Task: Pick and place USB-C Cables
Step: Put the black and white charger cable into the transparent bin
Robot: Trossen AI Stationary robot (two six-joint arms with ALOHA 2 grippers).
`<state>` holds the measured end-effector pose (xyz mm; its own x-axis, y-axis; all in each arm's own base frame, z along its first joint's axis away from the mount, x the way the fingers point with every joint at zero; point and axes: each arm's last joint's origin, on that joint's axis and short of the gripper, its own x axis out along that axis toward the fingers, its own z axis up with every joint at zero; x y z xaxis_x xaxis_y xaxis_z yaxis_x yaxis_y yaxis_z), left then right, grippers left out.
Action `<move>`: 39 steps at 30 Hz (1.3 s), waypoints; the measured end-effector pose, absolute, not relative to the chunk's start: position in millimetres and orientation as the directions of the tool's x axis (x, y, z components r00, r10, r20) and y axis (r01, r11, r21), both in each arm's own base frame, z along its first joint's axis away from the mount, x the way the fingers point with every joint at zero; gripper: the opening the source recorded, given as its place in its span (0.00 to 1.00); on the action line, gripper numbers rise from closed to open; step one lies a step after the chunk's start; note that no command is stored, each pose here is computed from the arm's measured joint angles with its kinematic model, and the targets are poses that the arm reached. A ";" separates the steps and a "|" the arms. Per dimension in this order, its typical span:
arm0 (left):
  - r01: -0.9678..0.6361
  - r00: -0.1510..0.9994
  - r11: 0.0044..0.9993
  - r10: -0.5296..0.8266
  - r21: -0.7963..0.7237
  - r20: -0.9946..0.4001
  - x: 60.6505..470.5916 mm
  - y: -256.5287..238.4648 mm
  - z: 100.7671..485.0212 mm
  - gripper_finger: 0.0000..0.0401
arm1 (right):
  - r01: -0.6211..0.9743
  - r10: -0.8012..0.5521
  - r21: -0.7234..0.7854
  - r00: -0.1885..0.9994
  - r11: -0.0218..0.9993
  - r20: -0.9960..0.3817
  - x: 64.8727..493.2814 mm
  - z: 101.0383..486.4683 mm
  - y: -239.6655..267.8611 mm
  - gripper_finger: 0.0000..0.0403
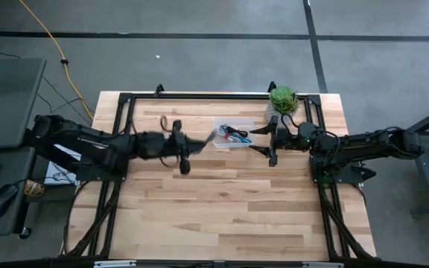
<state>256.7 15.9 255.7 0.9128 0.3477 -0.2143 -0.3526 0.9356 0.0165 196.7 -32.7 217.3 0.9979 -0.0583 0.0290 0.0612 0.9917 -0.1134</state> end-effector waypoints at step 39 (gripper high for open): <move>-0.277 0.953 0.958 0.285 -0.077 0.107 242.4 47.0 233.5 0.00 | 0.063 -0.059 -0.117 0.998 0.991 0.038 196.6 218.3 -32.7 0.62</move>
<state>242.4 47.0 233.5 0.9527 0.2846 0.1069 -0.2775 0.9576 -0.0772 196.6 -32.7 218.3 0.9975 -0.0590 0.0384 0.0631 0.9912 -0.1168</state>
